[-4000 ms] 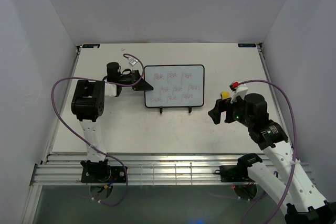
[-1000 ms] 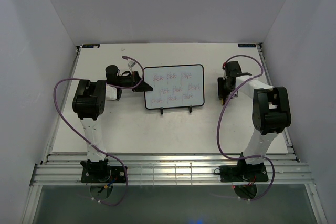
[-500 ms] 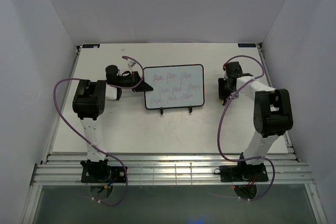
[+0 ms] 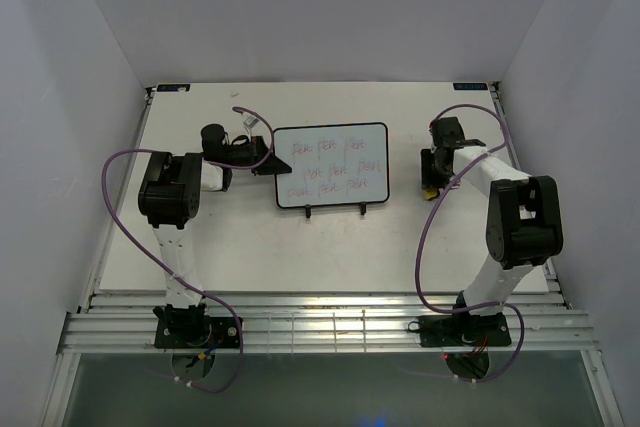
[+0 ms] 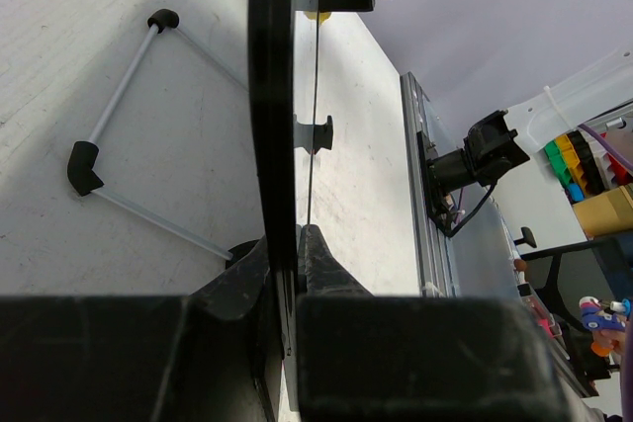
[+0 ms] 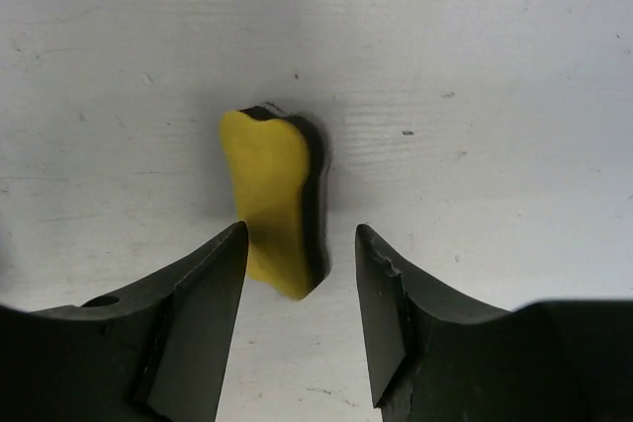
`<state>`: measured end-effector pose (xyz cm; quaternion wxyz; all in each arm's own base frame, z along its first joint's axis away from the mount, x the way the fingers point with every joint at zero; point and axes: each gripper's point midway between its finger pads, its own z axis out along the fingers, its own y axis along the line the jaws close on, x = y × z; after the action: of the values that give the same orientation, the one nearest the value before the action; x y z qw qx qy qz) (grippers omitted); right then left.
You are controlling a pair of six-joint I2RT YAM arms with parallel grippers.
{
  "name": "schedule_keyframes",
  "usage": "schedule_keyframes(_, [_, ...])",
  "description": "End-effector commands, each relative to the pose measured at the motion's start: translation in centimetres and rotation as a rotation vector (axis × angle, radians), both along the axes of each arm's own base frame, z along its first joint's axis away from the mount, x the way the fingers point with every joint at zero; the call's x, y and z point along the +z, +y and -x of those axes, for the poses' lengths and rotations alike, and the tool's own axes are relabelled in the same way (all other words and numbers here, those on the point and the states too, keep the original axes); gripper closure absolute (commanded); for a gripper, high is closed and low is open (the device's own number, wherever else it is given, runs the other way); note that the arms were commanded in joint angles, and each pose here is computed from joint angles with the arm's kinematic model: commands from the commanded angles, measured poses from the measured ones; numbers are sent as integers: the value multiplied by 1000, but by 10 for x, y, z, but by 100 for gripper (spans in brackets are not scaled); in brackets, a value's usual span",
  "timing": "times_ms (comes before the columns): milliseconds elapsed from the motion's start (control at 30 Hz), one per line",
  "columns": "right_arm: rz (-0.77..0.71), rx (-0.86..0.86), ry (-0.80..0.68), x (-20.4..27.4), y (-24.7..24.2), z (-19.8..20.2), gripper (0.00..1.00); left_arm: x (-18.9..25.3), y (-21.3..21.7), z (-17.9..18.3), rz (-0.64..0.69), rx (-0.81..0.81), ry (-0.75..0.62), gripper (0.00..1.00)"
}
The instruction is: Erase the whiteboard
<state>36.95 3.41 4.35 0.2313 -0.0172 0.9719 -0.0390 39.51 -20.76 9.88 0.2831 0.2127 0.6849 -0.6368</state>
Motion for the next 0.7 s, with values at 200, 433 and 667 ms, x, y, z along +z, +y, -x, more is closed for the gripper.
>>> schedule_keyframes(200, [25, -45, -30, 16, -10, 4, 47, 27, 6, -14, 0, 60, -97, 100])
schedule_keyframes(433, [-4, -20, -9, 8, -2, -8, 46, 30, 6, -12, 4, 56, -97, 100])
schedule_keyframes(667, [3, -8, 4, 2, 0, -17, 45, 27, 8, -12, 4, 62, -91, 100])
